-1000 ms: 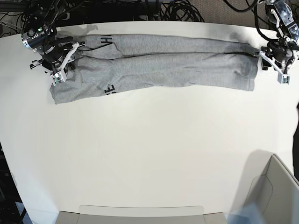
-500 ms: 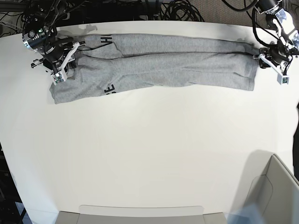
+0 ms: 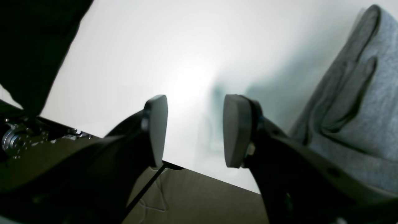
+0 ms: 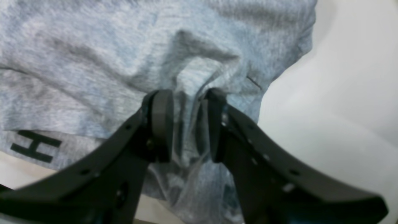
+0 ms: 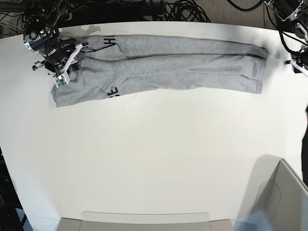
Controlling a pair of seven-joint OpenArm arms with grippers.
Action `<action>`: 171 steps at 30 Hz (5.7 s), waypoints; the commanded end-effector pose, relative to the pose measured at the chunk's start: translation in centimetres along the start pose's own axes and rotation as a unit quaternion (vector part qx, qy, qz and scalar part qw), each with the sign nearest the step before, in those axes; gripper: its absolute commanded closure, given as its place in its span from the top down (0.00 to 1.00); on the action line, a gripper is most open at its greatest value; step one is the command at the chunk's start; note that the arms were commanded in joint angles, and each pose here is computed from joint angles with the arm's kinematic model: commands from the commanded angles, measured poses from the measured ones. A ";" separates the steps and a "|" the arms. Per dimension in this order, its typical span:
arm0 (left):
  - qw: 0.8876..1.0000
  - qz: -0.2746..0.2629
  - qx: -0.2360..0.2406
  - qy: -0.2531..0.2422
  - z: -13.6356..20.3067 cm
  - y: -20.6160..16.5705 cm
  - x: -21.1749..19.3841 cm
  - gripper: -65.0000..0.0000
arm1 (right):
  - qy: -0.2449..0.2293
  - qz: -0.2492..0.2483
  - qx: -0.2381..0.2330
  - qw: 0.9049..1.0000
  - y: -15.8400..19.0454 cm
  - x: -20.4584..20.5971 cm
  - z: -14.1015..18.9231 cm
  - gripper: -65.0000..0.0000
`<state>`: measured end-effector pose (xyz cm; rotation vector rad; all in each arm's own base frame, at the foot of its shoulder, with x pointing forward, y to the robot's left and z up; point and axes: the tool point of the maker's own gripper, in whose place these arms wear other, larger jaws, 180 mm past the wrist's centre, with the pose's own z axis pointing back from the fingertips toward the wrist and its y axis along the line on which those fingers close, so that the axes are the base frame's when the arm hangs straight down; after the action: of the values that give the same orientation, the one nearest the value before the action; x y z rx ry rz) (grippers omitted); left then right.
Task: Fold the T-shirt properly
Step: 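Lower the hem onto the folded shirt and open both grippers, then regrasp the strip ends with both grippers and straighten the strip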
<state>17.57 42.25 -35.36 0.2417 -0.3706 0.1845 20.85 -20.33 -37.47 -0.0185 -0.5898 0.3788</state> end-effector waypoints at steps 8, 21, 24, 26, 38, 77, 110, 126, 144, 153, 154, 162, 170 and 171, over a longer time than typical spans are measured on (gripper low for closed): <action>0.999 -0.014 -0.049 0.003 -1.4 -4.9 -0.5 0.45 | -0.022 0.016 0.010 1.000 0.6 1.4 0.1 0.30; 0.999 -0.015 -0.048 0.000 -1.3 -4.9 -0.2 0.45 | -0.024 0.016 0.009 1.000 0.5 1.5 0.1 0.30; 0.999 -0.027 -0.030 -0.028 0.0 -4.5 1.3 0.45 | -0.025 0.016 0.008 1.000 0.4 1.6 0.1 0.30; 0.997 -0.043 -0.016 -0.059 1.6 -4.6 2.8 0.45 | -0.028 0.017 0.007 0.999 0.3 1.9 0.0 0.30; 0.992 -0.079 -0.050 -0.081 2.7 -10.0 2.5 0.45 | -0.034 0.036 0.034 0.998 2.3 2.8 -0.5 0.30; 0.995 -0.046 -0.087 -0.012 -2.5 -9.0 -0.8 0.45 | -0.030 0.047 0.027 0.998 1.7 2.6 -0.3 0.30; 0.969 -0.104 -0.190 0.118 -9.0 -15.3 -6.5 0.46 | -0.023 0.046 0.029 0.998 1.9 2.1 -0.3 0.30; 0.950 -0.059 -0.275 0.133 -8.3 -17.5 -7.8 0.39 | -0.020 0.044 0.029 0.998 1.8 1.9 -0.3 0.30; 0.980 -0.007 -0.158 0.119 -7.8 -7.1 -6.3 0.00 | -0.021 0.043 0.027 0.998 1.7 1.9 -0.3 0.30; 0.986 0.022 -0.107 0.125 -7.3 -3.3 -6.9 0.00 | -0.022 0.044 0.028 0.998 1.8 1.9 -0.3 0.30; 0.987 0.021 -0.106 0.123 -7.2 -3.3 -6.8 0.00 | -0.022 0.044 0.028 0.998 1.8 2.0 -0.3 0.30; 0.995 -0.036 -0.065 0.064 -3.4 -3.0 -1.9 0.00 | -0.023 0.044 0.028 0.998 1.8 2.0 -0.3 0.30; 0.998 -0.064 -0.001 0.008 -0.5 -3.7 0.5 0.00 | -0.024 0.045 0.030 0.998 1.9 2.1 -0.3 0.30; 0.997 -0.073 0.003 0.011 -0.6 -4.1 0.5 0.00 | -0.024 0.045 0.030 0.998 1.9 2.1 -0.3 0.30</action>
<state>18.85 37.68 -37.61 0.2329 -0.3209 0.0564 21.36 -17.96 -37.66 0.0221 -0.5890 0.4691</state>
